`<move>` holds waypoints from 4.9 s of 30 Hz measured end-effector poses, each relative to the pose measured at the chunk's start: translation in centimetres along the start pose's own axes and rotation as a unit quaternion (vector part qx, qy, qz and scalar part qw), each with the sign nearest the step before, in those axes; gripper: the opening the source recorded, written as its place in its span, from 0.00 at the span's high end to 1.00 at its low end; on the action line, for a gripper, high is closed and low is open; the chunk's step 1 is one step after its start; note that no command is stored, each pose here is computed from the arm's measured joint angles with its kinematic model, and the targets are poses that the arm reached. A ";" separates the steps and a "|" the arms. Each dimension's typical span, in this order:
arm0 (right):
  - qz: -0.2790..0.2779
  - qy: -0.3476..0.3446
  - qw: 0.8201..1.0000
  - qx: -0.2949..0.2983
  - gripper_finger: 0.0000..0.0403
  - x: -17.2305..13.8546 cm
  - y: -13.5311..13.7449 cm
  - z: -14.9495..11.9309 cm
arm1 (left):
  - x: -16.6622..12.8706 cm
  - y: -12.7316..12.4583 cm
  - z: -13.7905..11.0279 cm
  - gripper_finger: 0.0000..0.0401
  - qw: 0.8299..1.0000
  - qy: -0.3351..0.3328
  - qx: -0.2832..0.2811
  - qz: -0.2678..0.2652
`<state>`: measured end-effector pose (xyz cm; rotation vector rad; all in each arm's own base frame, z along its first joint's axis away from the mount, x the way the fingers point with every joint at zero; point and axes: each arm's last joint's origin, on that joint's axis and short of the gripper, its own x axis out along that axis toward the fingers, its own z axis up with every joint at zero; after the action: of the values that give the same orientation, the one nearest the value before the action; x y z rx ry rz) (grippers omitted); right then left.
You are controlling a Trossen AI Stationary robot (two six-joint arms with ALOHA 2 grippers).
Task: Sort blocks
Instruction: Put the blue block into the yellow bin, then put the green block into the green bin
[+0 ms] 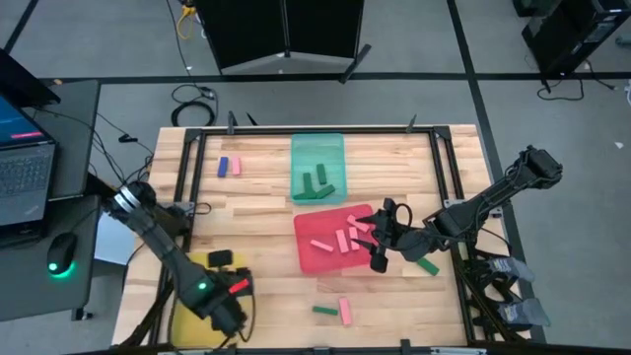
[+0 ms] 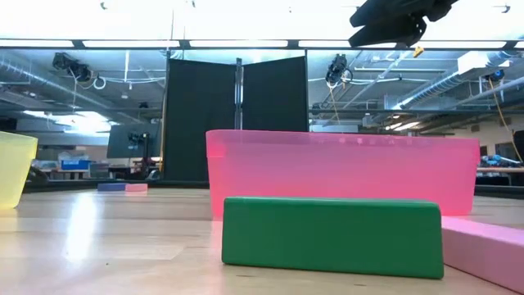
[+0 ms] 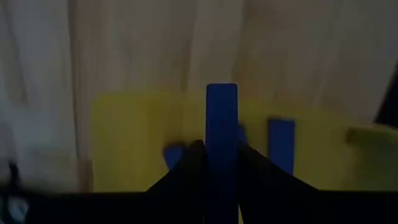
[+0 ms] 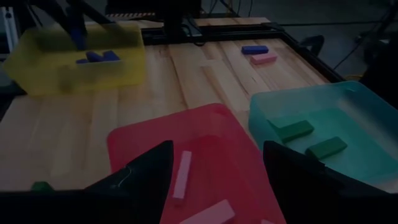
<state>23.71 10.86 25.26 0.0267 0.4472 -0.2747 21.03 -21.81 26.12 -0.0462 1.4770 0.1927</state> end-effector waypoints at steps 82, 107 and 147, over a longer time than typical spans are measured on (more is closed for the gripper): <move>-0.112 0.426 0.880 0.179 0.49 -7.6 -0.8 -18.1 | 5.8 5.1 11.8 0.41 0.874 -0.457 -0.129 0.101; -0.105 0.113 0.987 0.051 0.71 -3.7 0.9 -4.1 | 0.9 3.7 13.2 0.41 0.809 -0.578 -0.094 0.054; -0.012 -0.111 0.988 0.108 0.25 11.8 -20.9 5.4 | -0.3 1.6 8.4 0.41 0.829 -0.543 -0.129 0.044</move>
<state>30.61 -12.80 25.78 0.2012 0.1945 -0.3446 29.03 -19.03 27.34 -0.0709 0.2982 0.4096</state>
